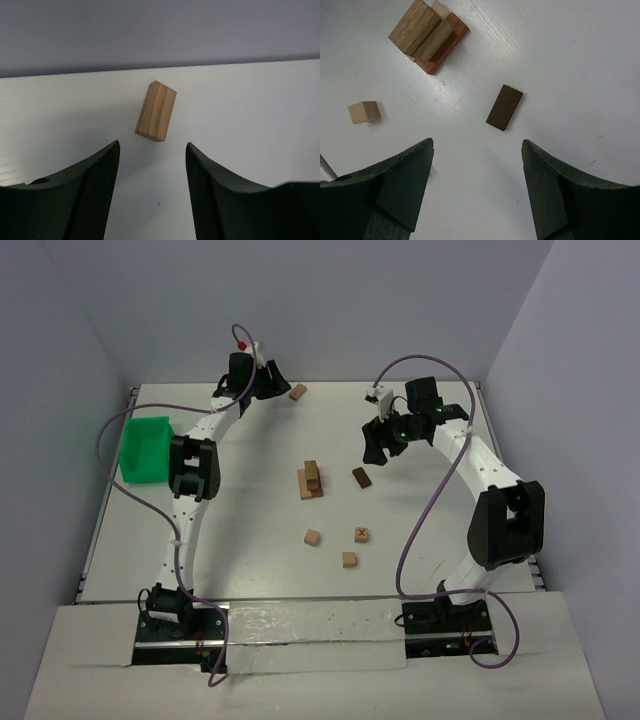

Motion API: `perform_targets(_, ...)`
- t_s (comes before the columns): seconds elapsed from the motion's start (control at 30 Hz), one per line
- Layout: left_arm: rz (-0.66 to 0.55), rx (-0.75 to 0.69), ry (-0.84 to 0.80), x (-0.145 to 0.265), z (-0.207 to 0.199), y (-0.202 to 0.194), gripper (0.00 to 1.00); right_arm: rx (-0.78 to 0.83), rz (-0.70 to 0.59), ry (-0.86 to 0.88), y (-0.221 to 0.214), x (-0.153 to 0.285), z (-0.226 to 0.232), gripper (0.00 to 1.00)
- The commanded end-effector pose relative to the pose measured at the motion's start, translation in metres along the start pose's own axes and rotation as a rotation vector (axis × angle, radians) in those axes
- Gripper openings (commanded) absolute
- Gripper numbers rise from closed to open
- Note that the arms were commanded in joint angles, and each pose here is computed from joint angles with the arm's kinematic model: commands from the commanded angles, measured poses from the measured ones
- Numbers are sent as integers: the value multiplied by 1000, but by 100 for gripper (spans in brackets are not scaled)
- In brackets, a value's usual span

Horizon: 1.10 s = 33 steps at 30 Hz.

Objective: Build the wood block tower

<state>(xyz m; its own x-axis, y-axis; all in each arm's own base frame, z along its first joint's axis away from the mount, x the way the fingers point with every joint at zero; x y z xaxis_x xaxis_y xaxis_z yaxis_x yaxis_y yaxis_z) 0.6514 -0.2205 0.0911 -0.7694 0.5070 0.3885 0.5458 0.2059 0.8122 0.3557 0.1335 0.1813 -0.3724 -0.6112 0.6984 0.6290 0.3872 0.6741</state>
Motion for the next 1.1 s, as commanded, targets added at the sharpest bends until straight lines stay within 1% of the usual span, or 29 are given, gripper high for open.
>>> perform_targets(0.0, -80, 48, -53, -6, -9, 16, 62, 18, -64, -21, 14, 14, 4, 78)
perform_targets(0.07, -77, 104, -115, -8, -12, 13, 58, 15, -64, -22, 14, 13, 4, 78)
perform_targets(0.13, -79, 193, -166, -9, -14, 11, 52, 13, -62, -23, 12, 14, 4, 78)
perform_targets(0.17, -83, 196, -181, -11, -15, 9, 48, 12, -60, -25, 12, 14, 4, 78)
perform_targets(0.2, -90, 243, -201, -12, -18, 8, 41, 10, -58, -26, 11, 13, 4, 78)
perform_targets(0.27, -87, 314, -205, -16, -16, 2, 32, 6, -56, -27, 10, 13, 4, 78)
perform_targets(0.3, -92, 343, -206, -19, -15, 0, 30, 4, -54, -27, 9, 13, 5, 78)
perform_targets(0.53, -70, 475, -193, -37, -2, -31, 24, -9, -56, -28, 6, 15, 7, 78)
perform_targets(0.73, -27, 488, -193, -46, -6, -52, 23, -14, -47, -37, 3, 15, 7, 78)
perform_targets(0.9, 41, 527, -187, -45, -5, -71, 14, -12, -43, -39, 2, 15, 6, 78)
perform_targets(0.93, 36, 519, -199, -43, -8, -67, 13, -12, -43, -37, 3, 15, 6, 78)
perform_targets(1.0, 40, 526, -214, -40, -8, -69, 14, -15, -39, -31, 1, 13, 6, 78)
perform_targets(1.07, 17, 543, -257, -36, -13, -59, 18, -19, -36, -26, 0, 12, 6, 78)
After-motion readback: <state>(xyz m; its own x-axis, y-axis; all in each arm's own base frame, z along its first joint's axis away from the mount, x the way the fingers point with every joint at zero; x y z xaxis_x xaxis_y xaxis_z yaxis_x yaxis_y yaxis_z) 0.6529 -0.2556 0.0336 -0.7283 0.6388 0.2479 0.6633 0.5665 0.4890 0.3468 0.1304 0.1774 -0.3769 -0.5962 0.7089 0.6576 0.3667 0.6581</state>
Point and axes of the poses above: each gripper's point midway between its finger pads, its own x axis back along the fingers, its own z axis along the line the jaws close on, y = z × x, the point moved 3 cm from there along x, back along the fingers, and after that the axes turned 5 degrees about -x, right-handed, at the moved point
